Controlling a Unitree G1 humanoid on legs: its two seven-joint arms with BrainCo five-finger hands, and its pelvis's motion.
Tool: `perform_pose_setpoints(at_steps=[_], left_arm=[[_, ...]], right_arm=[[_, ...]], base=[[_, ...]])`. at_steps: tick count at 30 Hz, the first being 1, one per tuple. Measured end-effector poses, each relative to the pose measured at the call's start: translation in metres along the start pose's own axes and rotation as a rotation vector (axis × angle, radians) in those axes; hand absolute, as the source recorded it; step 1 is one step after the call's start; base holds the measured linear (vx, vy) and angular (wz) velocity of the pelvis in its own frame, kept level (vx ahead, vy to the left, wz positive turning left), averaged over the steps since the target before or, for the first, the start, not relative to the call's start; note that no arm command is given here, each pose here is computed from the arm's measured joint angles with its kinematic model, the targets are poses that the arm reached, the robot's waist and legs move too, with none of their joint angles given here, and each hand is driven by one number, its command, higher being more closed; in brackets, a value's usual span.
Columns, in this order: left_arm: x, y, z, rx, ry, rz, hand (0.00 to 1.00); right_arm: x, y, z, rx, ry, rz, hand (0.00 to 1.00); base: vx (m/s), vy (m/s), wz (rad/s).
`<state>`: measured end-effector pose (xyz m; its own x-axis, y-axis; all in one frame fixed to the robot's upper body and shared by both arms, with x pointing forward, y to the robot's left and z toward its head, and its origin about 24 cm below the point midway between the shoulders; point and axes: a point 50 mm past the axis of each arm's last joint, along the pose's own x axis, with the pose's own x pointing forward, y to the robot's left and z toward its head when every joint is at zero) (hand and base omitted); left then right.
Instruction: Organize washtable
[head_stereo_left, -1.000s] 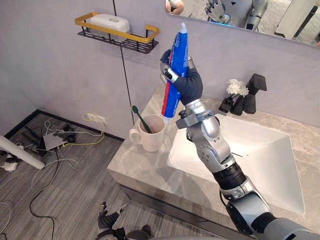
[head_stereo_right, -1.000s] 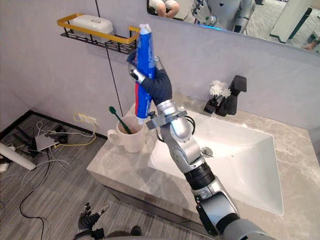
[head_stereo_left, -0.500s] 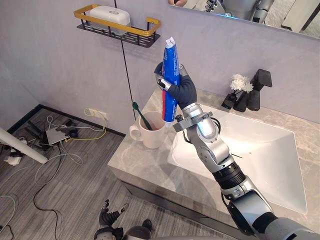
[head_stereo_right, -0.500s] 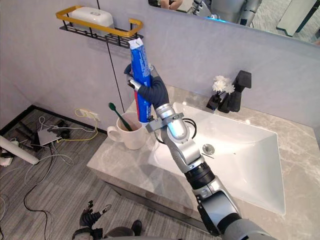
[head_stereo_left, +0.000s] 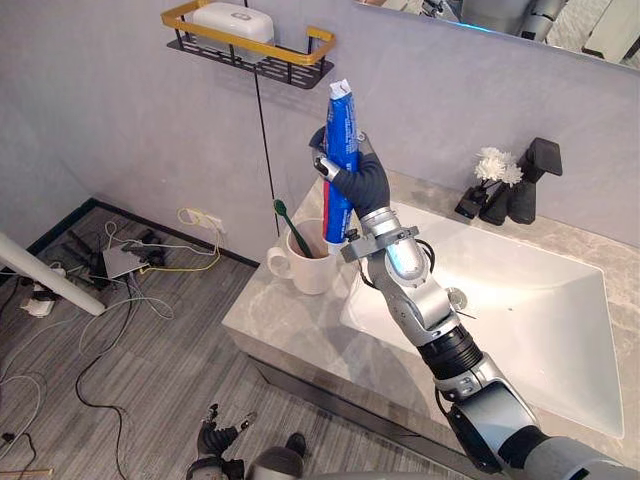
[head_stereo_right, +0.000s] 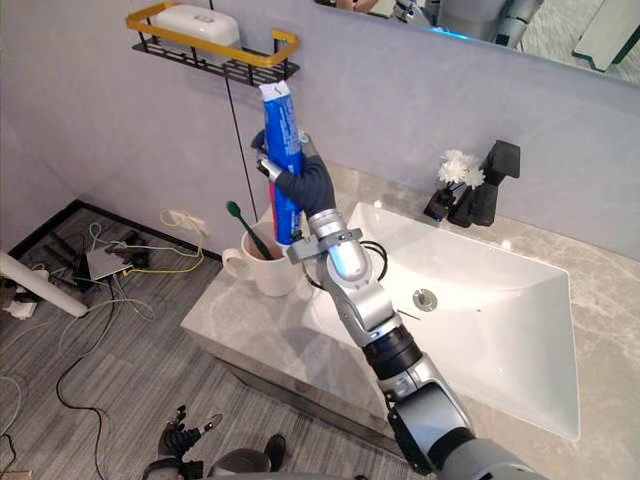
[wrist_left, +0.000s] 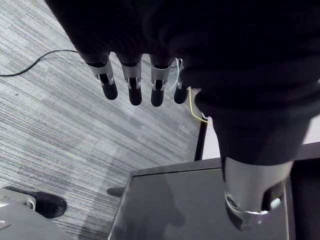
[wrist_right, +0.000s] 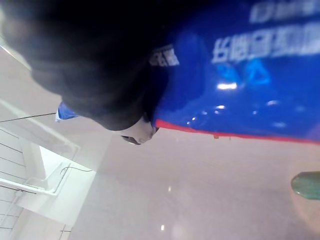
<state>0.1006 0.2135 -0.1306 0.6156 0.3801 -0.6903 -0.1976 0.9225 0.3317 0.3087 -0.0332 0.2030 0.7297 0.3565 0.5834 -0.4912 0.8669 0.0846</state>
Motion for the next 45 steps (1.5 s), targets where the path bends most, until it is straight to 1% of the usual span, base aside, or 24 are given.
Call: perform_pose_setpoints(at_steps=[14,21,28,34,45], left_arm=[[0.000,0.000,0.000,0.003,0.001,-0.001,0.00],[0.000,0.000,0.001,0.022,-0.006,-0.010,0.00],[0.000,0.003,-0.007,0.047,0.026,-0.012,0.00],[0.000,0.003,-0.008,0.052,0.032,-0.013,0.00],[0.000,0.002,-0.008,0.057,0.030,-0.016,0.00]], right_arm=[[0.000,-0.002,0.001,0.001,-0.003,-0.026,1.00],[0.005,-0.009,0.007,-0.001,-0.030,-0.067,1.00],[0.009,-0.008,0.011,-0.018,-0.047,-0.073,1.00],[0.011,-0.008,0.005,-0.049,-0.025,-0.078,1.00],[0.012,-0.006,0.004,-0.039,-0.024,-0.094,1.00]], base=[[0.00,-0.001,0.02],[0.00,0.000,0.00],[0.00,-0.001,0.03],[0.00,0.000,0.00],[0.00,0.000,0.01]])
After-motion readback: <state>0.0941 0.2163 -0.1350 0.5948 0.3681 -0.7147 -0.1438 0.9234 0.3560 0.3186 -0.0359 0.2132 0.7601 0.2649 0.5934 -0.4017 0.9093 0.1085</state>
